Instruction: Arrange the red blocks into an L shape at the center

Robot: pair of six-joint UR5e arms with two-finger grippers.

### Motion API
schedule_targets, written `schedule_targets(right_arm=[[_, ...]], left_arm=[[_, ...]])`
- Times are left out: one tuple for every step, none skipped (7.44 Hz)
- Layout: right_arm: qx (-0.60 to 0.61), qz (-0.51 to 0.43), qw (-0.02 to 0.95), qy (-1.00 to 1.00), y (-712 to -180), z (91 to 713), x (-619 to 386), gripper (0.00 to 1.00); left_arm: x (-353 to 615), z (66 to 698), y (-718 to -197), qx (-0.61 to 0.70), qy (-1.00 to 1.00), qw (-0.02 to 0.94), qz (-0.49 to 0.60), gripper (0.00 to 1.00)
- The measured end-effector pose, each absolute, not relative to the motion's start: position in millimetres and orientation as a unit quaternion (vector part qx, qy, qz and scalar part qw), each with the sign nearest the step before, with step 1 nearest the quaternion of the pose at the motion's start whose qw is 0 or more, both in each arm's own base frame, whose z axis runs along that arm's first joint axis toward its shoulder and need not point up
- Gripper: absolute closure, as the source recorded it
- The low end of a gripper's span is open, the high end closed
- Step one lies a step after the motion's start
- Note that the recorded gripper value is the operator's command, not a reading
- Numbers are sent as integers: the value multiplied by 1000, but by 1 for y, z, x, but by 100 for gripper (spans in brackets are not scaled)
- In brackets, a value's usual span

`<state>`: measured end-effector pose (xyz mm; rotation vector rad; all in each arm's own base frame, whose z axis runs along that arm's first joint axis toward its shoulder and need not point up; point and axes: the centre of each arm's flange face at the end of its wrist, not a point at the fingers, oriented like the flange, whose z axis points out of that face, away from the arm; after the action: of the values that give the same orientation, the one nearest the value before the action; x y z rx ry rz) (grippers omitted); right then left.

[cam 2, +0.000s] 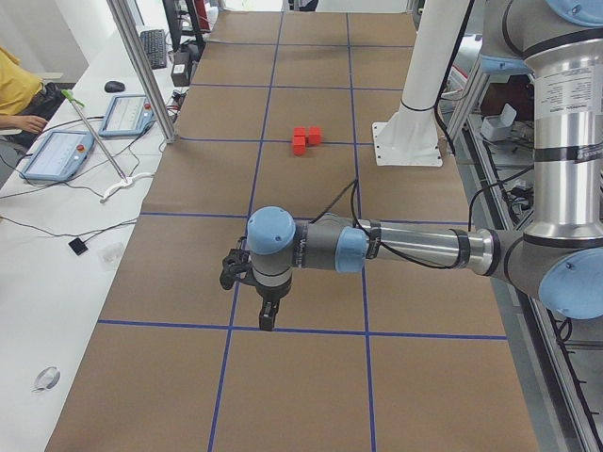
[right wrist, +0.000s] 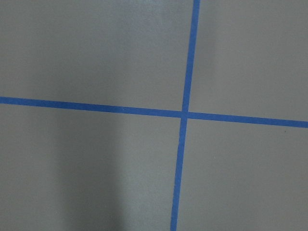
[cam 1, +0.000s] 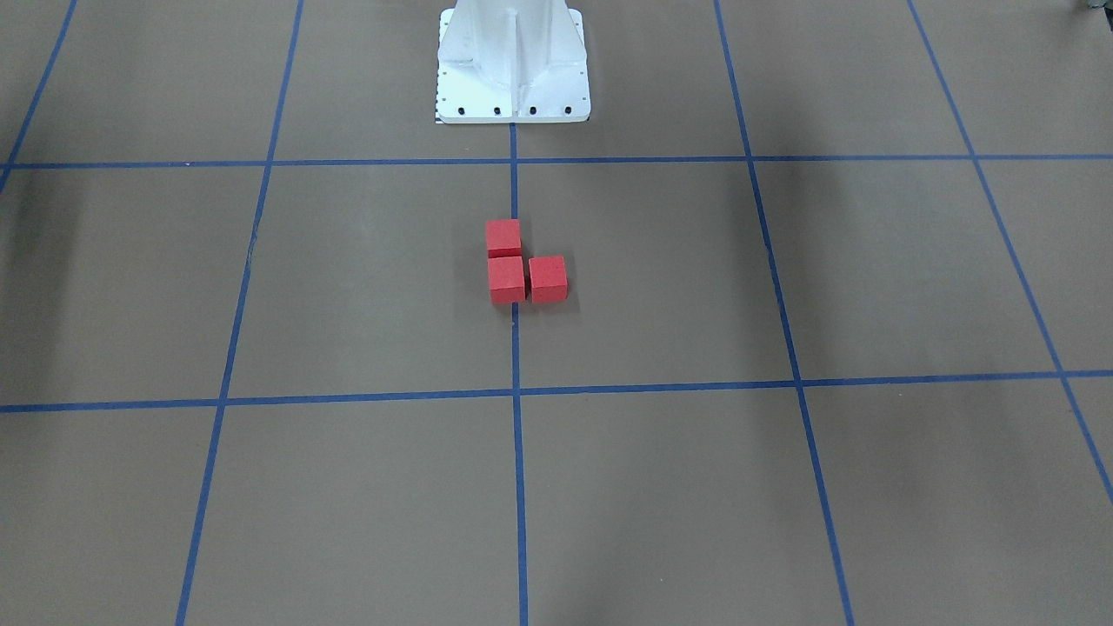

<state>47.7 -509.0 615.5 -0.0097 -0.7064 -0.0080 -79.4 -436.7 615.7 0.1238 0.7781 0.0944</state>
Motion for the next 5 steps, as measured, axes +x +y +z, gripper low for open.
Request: schedule_targets(right_arm=[[-5, -2, 938, -345, -508, 616, 49, 1], [-5, -3, 939, -345, -506, 617, 50, 1], [-8, -3, 939, -344, -503, 622, 50, 1], [-12, -2, 939, -344, -500, 626, 51, 1], [-14, -1, 939, -344, -497, 628, 51, 1]], left_arm=[[-85, 614, -427, 64, 384, 920, 40, 0], [-86, 610, -424, 69, 386, 919, 39, 0], [-86, 606, -423, 73, 388, 918, 41, 0], [-86, 603, -423, 76, 389, 917, 43, 0], [-86, 601, -423, 79, 390, 916, 44, 0]])
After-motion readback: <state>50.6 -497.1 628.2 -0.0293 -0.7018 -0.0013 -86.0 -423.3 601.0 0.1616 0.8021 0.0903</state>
